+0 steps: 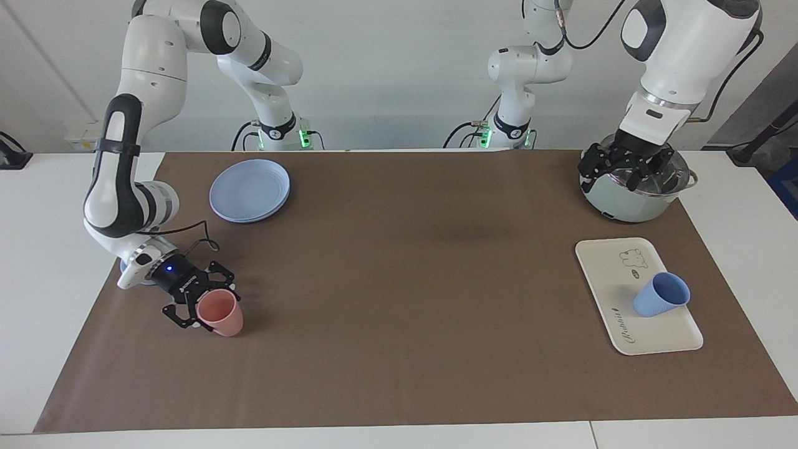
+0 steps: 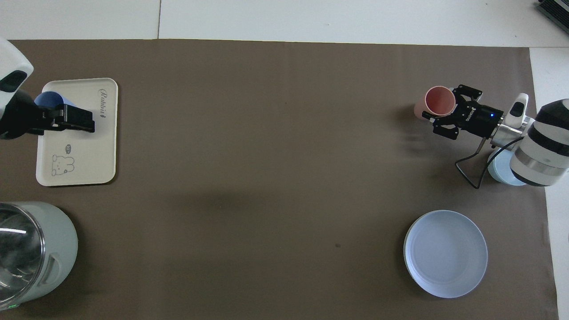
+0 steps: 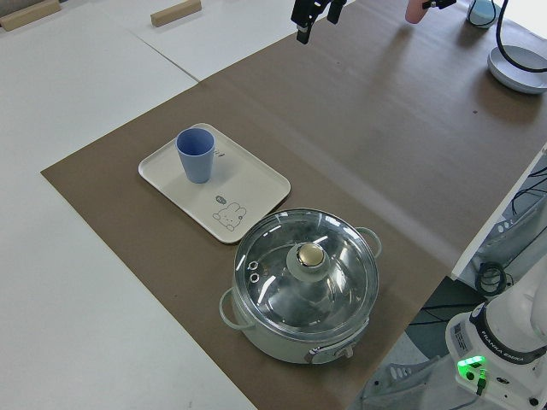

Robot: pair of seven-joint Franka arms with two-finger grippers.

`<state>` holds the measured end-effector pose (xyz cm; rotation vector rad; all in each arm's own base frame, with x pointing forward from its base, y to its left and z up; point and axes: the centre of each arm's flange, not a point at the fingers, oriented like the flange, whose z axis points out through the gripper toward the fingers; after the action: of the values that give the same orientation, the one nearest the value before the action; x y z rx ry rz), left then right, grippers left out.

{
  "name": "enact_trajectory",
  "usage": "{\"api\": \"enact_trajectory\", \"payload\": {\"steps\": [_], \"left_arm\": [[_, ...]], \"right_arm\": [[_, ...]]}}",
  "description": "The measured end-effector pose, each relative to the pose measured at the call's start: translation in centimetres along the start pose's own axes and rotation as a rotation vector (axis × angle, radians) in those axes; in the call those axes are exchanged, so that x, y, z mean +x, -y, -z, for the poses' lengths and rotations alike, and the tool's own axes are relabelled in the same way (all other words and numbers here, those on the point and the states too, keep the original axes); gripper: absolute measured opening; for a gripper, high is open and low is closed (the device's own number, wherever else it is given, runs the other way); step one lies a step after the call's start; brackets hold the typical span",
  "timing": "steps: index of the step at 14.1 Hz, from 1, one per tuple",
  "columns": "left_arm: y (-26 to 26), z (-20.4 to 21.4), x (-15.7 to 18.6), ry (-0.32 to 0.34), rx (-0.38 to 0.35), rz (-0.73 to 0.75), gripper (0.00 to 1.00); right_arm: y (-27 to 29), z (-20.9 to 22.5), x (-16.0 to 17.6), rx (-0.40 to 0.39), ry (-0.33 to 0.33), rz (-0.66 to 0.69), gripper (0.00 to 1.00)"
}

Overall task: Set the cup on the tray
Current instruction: 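Lower the blue cup onto the cream tray with the left gripper, then open the left gripper on the cup while the right gripper returns to rest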

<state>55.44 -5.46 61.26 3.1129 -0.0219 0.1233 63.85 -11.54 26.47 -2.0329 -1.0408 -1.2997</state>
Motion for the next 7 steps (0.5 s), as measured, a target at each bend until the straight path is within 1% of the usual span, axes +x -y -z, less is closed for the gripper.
{"api": "enact_trajectory", "payload": {"steps": [3,5,7], "left_arm": [[0.5,0.2,-1.2,-0.003,0.002,-0.004,1.0],[1.0,0.3,-1.1,-0.007,0.003,-0.015,1.0],[1.7,0.5,-1.0,-0.007,0.004,-0.012,1.0]], "right_arm": [[-0.1,0.1,0.0,-0.003,0.001,0.009,0.85],[-0.1,0.2,-0.1,-0.006,0.001,0.016,1.0],[-0.2,0.2,-0.1,-0.006,0.001,0.017,1.0]]}}
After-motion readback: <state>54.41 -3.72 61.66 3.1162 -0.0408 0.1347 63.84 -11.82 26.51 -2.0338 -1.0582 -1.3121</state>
